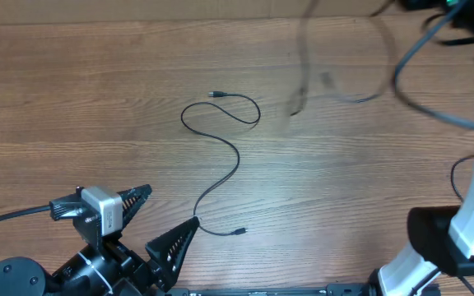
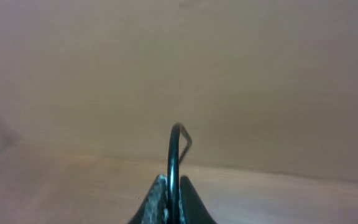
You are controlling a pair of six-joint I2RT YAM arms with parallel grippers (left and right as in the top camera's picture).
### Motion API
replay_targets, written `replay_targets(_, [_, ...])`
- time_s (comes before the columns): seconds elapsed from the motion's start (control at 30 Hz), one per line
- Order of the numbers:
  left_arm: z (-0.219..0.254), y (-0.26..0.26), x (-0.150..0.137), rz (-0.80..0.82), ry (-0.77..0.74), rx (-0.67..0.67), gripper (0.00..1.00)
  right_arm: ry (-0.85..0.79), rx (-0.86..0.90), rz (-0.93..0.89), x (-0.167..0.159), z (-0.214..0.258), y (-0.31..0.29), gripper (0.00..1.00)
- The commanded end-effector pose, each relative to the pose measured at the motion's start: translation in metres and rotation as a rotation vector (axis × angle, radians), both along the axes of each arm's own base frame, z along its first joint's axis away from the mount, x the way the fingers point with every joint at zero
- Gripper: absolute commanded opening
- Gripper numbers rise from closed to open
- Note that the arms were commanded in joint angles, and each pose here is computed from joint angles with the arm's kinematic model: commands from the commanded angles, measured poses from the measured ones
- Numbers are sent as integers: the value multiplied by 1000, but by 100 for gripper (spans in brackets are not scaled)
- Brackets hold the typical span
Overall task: Untangle cables
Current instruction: 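Lift the cable loops with the right gripper and pull them right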
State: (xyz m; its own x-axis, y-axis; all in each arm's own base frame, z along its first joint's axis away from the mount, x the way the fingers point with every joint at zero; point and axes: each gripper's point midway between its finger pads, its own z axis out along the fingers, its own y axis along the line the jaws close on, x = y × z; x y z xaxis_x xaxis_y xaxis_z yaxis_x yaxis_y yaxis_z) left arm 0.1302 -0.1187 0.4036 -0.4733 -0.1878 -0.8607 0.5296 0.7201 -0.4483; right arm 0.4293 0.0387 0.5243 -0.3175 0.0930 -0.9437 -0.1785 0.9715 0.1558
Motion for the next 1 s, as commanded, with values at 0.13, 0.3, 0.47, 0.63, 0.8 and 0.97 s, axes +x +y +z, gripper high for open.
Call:
replay_targets(0.13, [1,-5,1,-20,5,-14,100,54,25,-285,25,-30,-136,4])
replay_targets(0.3, [8,-5,2,-16,-7,-38,100,156,74,-459,31,-83,-248,4])
replay_targets(0.47, [13,-5,4,-12,-23,-51,99,233,92,-642,9,-134,-357,4])
replay_targets(0.63, [16,-6,5,-7,-20,-75,100,272,68,-890,-39,-155,-441,4])
replay_targets(0.8, [16,-4,7,8,-22,-72,100,270,117,-1033,-77,-157,-475,4])
replay_targets(0.97, [16,-4,7,6,-20,-72,100,237,209,-862,-66,-151,-452,100])
